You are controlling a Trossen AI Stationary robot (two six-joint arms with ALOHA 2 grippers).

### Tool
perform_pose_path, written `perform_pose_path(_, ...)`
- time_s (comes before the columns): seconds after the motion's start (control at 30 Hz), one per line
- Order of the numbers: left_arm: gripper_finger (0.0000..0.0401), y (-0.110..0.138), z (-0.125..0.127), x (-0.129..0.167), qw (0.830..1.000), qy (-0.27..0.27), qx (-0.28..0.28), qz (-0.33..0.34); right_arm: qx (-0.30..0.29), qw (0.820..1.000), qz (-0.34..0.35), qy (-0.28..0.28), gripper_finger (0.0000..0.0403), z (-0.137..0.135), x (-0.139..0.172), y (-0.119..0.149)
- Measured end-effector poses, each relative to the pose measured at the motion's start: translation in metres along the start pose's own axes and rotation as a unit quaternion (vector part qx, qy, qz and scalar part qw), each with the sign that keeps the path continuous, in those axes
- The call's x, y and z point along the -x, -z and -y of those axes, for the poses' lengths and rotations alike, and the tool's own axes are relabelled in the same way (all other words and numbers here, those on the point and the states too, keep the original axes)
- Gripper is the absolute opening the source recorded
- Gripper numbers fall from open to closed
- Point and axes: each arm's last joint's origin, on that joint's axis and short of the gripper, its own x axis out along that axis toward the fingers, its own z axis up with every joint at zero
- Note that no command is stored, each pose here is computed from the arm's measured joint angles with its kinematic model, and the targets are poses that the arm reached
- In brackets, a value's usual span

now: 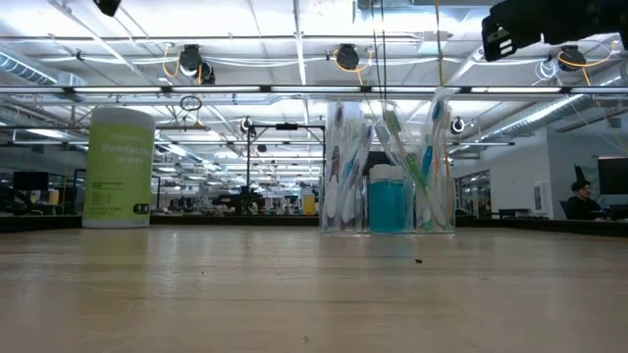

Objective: Pick & Place toothbrushing station
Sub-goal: Return to Home Position

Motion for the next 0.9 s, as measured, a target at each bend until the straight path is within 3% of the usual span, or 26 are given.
perform_pose_path(0.17,0.0007,0.015,-0.006,0.01,0.999,-0.024,-0.011,0.03,0.008,0.999,0.036,0.014,0.0001,-0.001,0.01,0.015)
perform_pose_path(0.4,0.0006,0.059,-0.006,0.009,0.996,0.012,-0.022,0.08,0.013,0.997,0.069,0.022,0.0001,-0.005,0.025,0.03)
perform_pose_path(0.67,0.0005,0.093,-0.011,0.011,0.986,-0.005,-0.03,0.162,0.018,0.994,0.105,0.027,0.0001,-0.009,0.036,0.048)
perform_pose_path(0.9,0.0003,0.118,-0.01,0.005,0.987,-0.005,-0.034,0.158,0.022,0.991,0.128,0.026,0.0,-0.011,0.042,0.056)
